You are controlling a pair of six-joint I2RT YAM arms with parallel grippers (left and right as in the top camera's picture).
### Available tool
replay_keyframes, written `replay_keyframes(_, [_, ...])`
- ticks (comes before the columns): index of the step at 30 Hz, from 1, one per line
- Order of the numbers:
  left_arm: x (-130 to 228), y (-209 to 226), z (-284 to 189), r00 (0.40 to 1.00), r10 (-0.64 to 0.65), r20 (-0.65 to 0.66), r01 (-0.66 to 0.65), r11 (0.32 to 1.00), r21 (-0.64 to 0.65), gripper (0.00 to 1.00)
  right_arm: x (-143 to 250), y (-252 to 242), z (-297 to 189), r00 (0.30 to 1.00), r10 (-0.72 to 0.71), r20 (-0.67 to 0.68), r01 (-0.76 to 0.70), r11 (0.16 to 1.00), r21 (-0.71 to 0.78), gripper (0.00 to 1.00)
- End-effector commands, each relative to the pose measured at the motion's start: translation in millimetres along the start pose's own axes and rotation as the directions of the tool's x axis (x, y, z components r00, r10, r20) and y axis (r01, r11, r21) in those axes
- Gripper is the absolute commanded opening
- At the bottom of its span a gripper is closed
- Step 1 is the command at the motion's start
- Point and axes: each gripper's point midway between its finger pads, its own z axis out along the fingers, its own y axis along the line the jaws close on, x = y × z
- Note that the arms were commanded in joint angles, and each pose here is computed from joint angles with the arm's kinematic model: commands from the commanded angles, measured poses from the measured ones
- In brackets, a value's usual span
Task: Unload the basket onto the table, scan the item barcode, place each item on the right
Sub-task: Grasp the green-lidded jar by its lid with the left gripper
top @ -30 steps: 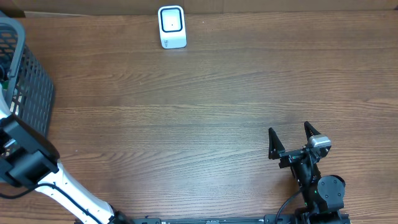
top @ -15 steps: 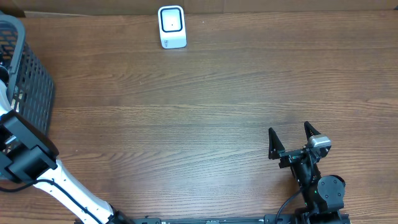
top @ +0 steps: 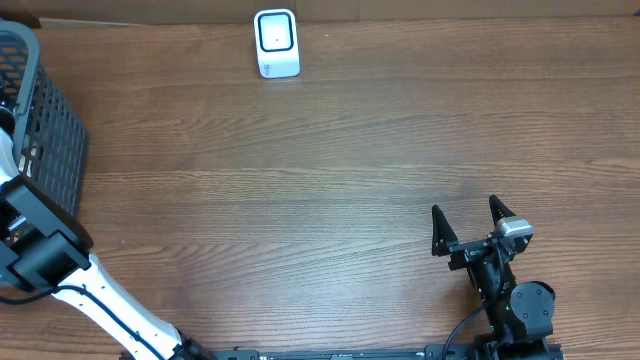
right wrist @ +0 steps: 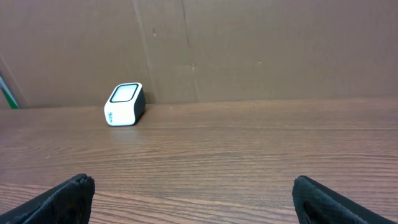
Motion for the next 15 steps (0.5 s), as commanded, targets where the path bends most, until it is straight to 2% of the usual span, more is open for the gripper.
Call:
replay_keyframes(1, [5.1,-7.2,11.5,1.0,-0.001,-0.009,0.002,1.0,0.016,0.63,2.0,1.1,0.0,1.0,0.005,0.003,-0.005,1.0,-0.008,1.0])
replay_keyframes(3, [4.8,-8.9,11.6,1.0,0.001,-0.009,-0.001,1.0,0.017,0.55,2.0,1.1,0.0,1.0,0.005,0.003,-0.005,1.0,-0.008,1.0])
replay_keyframes(6, [4.2,-8.7,10.1,1.0,0.001,-0.01,0.0,1.0,0.017,0.49,2.0,1.1,0.0,1.0,0.005,0.003,-0.005,1.0,-0.008,1.0])
replay_keyframes(11, [-6.0,-5.0,-5.4,1.0,-0.027,0.01,0.027,1.0,0.011,0.47,2.0,1.1,0.0,1.0,0.005,0.003,-0.005,1.0,-0.008,1.0])
replay_keyframes(15, [-31.3,0.8,-38.2,0.996,-0.052,0.073,0.052,0.999,-0.002,0.47,2.0,1.1,0.0,1.0,0.005,0.003,-0.005,1.0,-0.008,1.0])
